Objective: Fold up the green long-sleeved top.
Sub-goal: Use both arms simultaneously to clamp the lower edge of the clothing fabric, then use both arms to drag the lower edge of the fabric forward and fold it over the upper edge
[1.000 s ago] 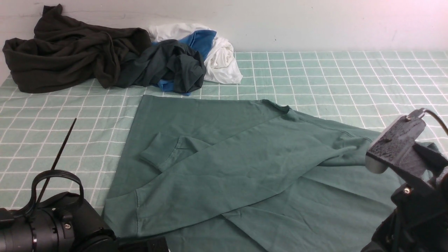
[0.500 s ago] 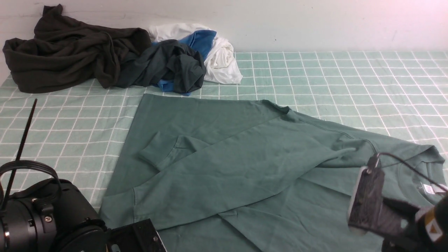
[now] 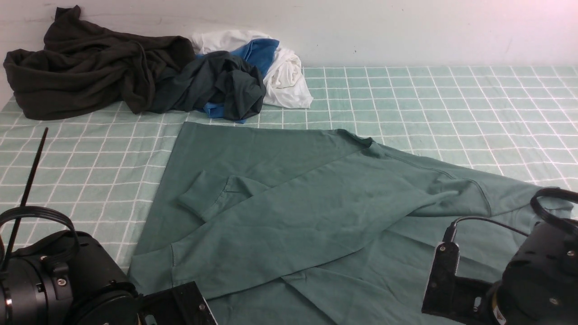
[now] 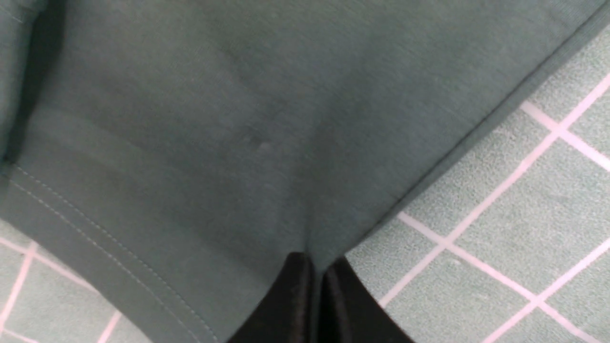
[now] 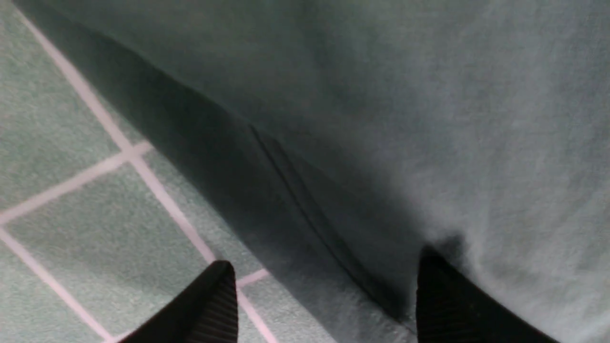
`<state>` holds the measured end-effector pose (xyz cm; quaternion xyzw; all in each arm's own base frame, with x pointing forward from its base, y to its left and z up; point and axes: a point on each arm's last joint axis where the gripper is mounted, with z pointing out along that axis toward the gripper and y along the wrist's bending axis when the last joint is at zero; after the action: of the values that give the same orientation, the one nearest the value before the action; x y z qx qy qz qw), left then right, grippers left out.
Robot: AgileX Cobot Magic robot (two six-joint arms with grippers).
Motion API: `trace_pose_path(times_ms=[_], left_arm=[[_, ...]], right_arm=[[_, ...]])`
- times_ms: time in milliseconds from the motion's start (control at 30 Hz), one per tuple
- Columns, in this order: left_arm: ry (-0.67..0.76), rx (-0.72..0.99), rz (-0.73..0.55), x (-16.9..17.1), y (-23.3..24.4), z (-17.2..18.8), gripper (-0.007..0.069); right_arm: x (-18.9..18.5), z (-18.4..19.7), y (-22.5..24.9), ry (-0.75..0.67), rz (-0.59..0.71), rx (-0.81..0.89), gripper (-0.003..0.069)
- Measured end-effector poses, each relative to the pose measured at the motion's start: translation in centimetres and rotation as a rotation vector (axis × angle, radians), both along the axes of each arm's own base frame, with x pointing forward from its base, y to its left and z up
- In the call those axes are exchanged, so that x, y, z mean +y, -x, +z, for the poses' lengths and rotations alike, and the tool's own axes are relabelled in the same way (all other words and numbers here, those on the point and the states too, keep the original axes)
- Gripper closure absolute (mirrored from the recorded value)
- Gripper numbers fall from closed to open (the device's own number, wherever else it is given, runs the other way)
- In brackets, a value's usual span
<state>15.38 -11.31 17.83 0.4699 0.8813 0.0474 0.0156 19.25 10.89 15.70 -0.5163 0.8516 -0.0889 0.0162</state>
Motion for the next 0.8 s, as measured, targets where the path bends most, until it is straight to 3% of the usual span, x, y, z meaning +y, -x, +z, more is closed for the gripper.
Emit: trace_pose_path(times_ms=[233,467,500,667,800], left_arm=[[0.001,-0.001,-0.001,0.0,0.0,0.0,0.0626],[0.002,-0.002,-0.001,0.0,0.0,0.0,0.0626],[0.002,-0.002,0.002,0.0,0.0,0.0,0.0626],[-0.007,-0.032,0.059,0.1,-0.8,0.7,0.0626],[-0.010,-0.131,0.145,0.8,-3.6,3.3,0.0625]], right_arm=[[0.0,-0.4,-0.4,0.024,0.036,-0.022,0.0258],[0.2,-0.7,-0.3,0.038,0.037,0.030,0.0529],[0.2,-0.5,-0.6,0.047,0.062,0.017,0.0611],[0.4,2.0,-2.3,0.091,0.094,-0.054,0.0647],[0.2,6.5,-5.9,0.022,0.037,-0.219,0.0648]])
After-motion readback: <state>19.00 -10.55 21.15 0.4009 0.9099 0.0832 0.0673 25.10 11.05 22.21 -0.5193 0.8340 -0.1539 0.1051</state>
